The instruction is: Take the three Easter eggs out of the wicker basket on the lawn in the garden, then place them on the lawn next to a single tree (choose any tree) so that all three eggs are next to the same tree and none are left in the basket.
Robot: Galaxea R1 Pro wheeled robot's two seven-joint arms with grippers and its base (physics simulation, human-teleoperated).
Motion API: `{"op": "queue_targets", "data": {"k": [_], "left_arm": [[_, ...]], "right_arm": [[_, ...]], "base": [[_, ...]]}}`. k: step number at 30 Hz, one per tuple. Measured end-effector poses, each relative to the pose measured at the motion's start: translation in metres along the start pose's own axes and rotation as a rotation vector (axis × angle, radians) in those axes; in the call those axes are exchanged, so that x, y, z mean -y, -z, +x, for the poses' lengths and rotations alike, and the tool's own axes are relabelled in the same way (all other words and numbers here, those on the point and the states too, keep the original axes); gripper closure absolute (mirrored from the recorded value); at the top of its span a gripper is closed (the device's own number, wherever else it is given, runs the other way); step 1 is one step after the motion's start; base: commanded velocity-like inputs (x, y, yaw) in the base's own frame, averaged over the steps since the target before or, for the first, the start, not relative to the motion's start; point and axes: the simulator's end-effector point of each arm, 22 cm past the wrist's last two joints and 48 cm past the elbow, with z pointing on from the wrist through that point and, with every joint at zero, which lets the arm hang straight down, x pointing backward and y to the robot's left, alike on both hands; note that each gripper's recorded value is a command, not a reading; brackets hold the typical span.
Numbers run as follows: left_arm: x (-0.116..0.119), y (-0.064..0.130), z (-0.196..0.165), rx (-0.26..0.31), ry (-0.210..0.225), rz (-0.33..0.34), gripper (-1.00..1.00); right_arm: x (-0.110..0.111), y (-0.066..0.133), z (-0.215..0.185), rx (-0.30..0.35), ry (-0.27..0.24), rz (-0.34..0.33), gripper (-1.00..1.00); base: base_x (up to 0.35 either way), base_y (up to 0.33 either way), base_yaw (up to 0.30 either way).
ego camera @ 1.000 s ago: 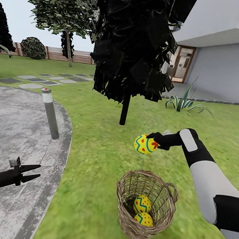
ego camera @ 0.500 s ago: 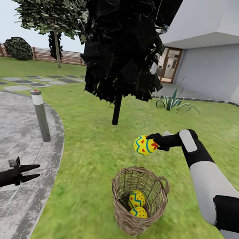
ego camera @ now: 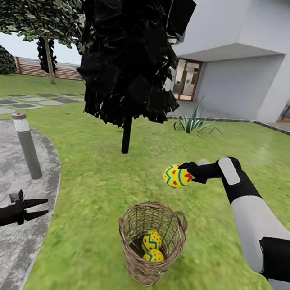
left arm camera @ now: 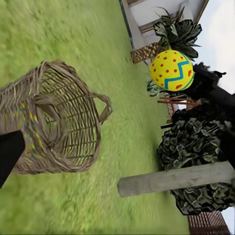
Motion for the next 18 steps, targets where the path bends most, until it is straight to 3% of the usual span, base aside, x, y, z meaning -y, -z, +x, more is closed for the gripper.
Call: {"op": "queue_targets", "data": {"k": [6, 8, 18], "left_arm": [[0.017, 0.000, -0.009, -0.003, -0.009, 0.003, -1.00], [0.023, -0.001, -0.012, -0.004, -0.015, 0.005, -1.00], [0.048, 0.001, -0.024, -0.003, -0.029, 0.009, -1.00]], "right_arm": [[-0.009, 0.011, -0.011, 0.006, 0.002, -0.001, 1.00], [-0.012, 0.015, -0.020, 0.036, -0.004, -0.002, 1.00], [-0.029, 0.034, -0.044, 0.072, -0.007, -0.008, 1.00]], "base": [[-0.099, 0.000, -0.208], [-0.063, 0.000, -0.208], [-0.004, 0.000, -0.208]]}}
